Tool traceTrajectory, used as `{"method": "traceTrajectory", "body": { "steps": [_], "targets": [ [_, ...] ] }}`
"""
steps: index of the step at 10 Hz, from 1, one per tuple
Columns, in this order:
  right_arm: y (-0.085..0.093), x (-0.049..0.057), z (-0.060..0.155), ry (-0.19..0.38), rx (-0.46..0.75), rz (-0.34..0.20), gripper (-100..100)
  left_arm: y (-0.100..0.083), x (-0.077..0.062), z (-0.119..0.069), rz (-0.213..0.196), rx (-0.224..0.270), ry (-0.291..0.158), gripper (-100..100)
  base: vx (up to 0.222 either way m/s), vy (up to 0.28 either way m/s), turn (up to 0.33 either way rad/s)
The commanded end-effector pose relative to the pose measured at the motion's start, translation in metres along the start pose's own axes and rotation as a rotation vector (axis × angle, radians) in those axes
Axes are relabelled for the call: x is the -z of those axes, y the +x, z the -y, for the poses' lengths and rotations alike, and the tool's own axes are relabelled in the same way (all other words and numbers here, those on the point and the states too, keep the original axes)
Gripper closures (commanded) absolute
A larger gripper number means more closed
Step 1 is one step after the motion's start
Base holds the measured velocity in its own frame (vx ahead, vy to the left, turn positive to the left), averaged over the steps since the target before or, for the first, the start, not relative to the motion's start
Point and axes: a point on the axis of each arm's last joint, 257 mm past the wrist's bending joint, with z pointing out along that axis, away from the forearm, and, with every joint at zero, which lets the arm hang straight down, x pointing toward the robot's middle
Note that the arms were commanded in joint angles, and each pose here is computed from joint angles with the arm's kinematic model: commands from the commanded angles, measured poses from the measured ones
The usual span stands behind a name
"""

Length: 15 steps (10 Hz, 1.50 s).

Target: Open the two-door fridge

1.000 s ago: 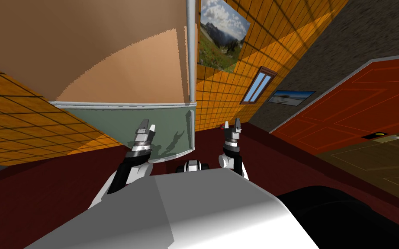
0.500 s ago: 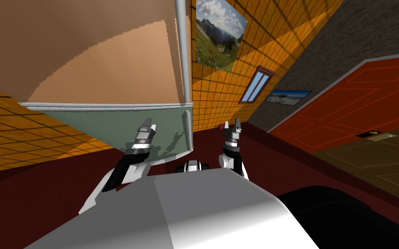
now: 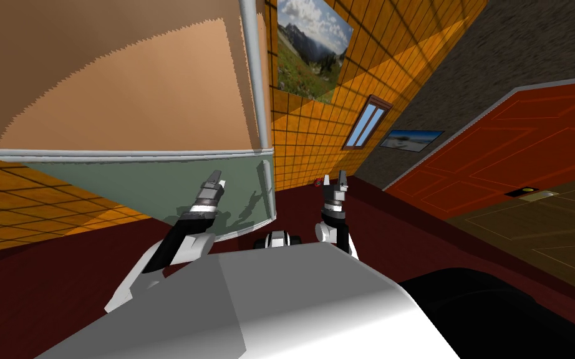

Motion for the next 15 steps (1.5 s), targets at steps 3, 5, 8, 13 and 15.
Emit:
{"method": "traceTrajectory", "body": {
  "steps": [3, 5, 8, 13, 15],
  "targets": [
    [0.0, 0.0, 0.0, 0.0, 0.0, 0.0, 0, 0.002, -0.002, -0.017, -0.025, -0.03, -0.083, -100, 0.047, -0.06, -0.034],
    [0.0, 0.0, 0.0, 0.0, 0.0, 0.0, 0, 0.002, -0.003, -0.028, -0.042, -0.057, -0.13, -100, 0.047, -0.057, -0.041],
    [0.0, 0.0, 0.0, 0.0, 0.0, 0.0, 0, 0.002, -0.002, -0.044, -0.064, -0.088, -0.195, -100, 0.05, -0.062, -0.034],
    [0.0, 0.0, 0.0, 0.0, 0.0, 0.0, 0, 0.0, 0.002, -0.071, -0.099, -0.143, -0.308, -100, 0.053, -0.062, -0.03],
    [0.0, 0.0, 0.0, 0.0, 0.0, 0.0, 0, -0.002, 0.004, -0.08, -0.109, -0.162, -0.344, -100, 0.035, -0.042, -0.025]
  ]
}}
